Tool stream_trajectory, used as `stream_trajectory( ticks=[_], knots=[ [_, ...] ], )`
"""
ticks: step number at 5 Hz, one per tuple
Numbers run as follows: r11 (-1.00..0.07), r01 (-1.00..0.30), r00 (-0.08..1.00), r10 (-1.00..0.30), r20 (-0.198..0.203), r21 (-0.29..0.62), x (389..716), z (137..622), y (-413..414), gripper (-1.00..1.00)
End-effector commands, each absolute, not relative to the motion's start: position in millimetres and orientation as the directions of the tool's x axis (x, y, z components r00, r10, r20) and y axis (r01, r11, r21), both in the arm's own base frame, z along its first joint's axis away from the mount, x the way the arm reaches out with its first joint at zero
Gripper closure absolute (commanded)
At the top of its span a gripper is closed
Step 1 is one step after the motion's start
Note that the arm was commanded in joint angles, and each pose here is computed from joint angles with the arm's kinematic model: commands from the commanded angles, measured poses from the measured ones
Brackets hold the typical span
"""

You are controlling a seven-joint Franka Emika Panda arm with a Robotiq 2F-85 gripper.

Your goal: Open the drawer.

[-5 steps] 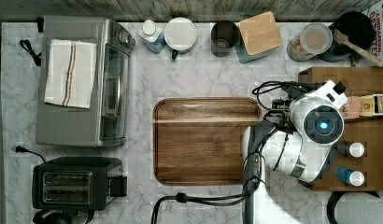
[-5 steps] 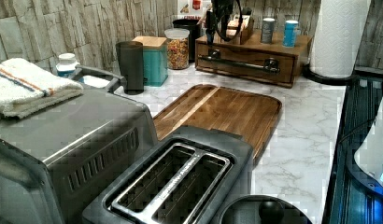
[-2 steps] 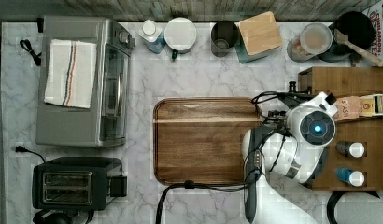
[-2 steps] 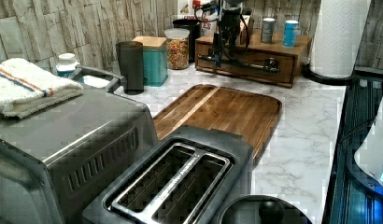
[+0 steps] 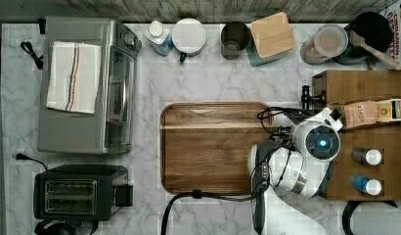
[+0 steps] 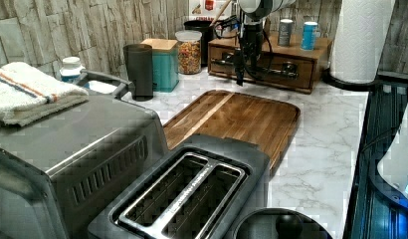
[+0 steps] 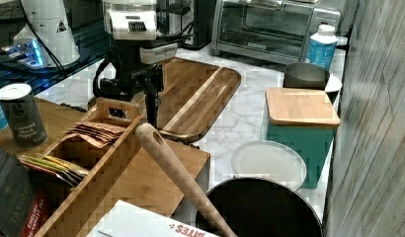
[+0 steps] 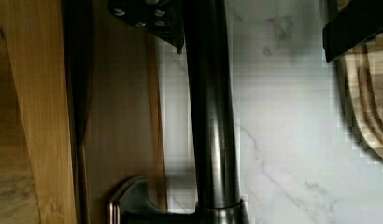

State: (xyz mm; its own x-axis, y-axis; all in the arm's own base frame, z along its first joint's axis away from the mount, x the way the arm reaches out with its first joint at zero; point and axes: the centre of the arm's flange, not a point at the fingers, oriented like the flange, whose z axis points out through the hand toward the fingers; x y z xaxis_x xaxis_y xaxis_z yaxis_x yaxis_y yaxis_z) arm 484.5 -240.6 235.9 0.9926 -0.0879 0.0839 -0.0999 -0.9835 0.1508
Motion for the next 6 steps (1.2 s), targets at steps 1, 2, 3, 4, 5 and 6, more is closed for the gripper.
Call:
stream_trajectory(
  ticks=[1,2,3,4,5,6],
  knots=[
    [-0.996,-0.017,0.998,-0.012,0.060,0.084,498,232,-239,-1.00],
    [-0.998,-0.001,1.000,0.000,0.016,0.058,504,251,-215,-1.00],
    [-0.999,0.046,0.998,0.047,0.034,0.017,506,255,-188,-1.00],
    [-0.995,0.094,0.994,0.091,0.066,-0.044,506,248,-160,-1.00],
    [-0.992,0.117,0.992,0.113,0.063,-0.053,507,251,-122,-1.00],
    [-0.987,0.149,0.989,0.147,0.026,-0.066,510,257,-79,-1.00]
  ],
)
